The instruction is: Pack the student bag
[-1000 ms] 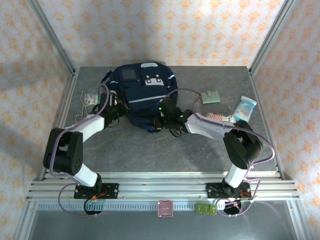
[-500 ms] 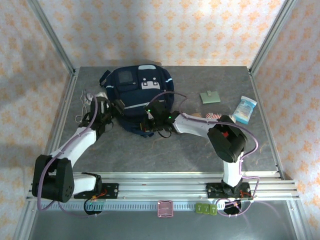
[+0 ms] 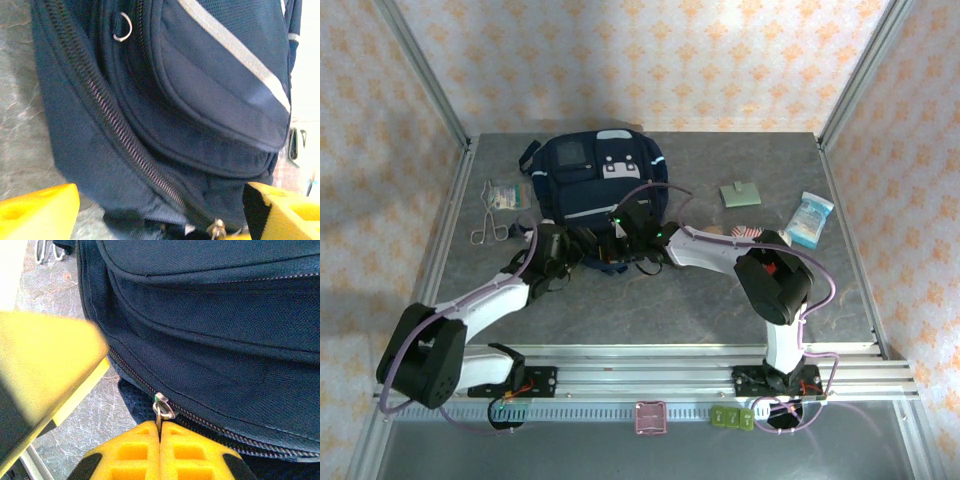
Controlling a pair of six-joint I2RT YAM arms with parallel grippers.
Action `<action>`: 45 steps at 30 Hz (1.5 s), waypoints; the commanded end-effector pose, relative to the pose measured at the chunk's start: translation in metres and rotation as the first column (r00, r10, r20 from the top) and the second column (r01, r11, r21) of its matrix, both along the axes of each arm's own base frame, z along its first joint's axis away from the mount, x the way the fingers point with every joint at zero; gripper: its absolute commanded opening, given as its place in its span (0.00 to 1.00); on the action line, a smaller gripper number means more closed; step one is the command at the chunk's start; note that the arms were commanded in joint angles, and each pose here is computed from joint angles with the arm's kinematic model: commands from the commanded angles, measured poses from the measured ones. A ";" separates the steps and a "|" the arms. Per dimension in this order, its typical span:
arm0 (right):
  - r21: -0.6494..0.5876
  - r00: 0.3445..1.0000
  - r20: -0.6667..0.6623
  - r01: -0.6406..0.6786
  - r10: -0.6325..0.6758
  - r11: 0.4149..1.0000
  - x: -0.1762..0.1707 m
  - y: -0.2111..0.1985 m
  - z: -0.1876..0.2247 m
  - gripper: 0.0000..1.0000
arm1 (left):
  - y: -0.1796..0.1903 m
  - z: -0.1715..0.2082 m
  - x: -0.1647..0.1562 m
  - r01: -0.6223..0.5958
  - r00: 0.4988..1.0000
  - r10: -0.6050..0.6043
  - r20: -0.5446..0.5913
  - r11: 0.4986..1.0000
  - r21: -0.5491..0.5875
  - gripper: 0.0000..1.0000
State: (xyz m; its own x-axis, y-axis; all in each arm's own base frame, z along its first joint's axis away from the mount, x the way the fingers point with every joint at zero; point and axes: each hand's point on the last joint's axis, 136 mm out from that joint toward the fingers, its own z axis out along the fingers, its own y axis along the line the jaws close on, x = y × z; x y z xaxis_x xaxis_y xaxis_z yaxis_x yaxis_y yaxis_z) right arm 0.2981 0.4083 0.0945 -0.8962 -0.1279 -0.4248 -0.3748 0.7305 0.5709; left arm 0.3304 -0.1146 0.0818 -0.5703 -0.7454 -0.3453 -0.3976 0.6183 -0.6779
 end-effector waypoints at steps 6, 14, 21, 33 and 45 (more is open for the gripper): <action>0.014 1.000 0.018 -0.015 0.015 1.000 -0.001 0.001 0.003 0.00 | -0.013 -0.013 0.038 -0.030 1.000 0.030 0.000 0.999 -0.015 0.56; -0.138 0.998 0.007 0.063 -0.063 0.988 0.001 -0.044 -0.017 0.00 | -0.013 -0.019 0.029 0.006 1.000 -0.006 -0.006 1.000 -0.016 0.00; -0.288 0.971 0.034 0.236 -0.236 0.928 0.023 -0.130 -0.040 0.00 | 0.009 -0.012 0.010 -0.008 1.000 0.008 0.014 1.000 -0.012 0.00; -0.330 0.862 0.176 0.506 -0.475 0.797 0.116 -0.202 -0.049 0.00 | 0.032 0.003 -0.005 -0.024 0.999 0.023 0.043 1.000 0.013 0.00; -0.196 0.712 0.255 0.701 -0.654 0.686 0.224 -0.239 -0.032 0.00 | 0.035 -0.002 -0.014 -0.017 0.999 0.017 0.028 1.000 0.013 0.00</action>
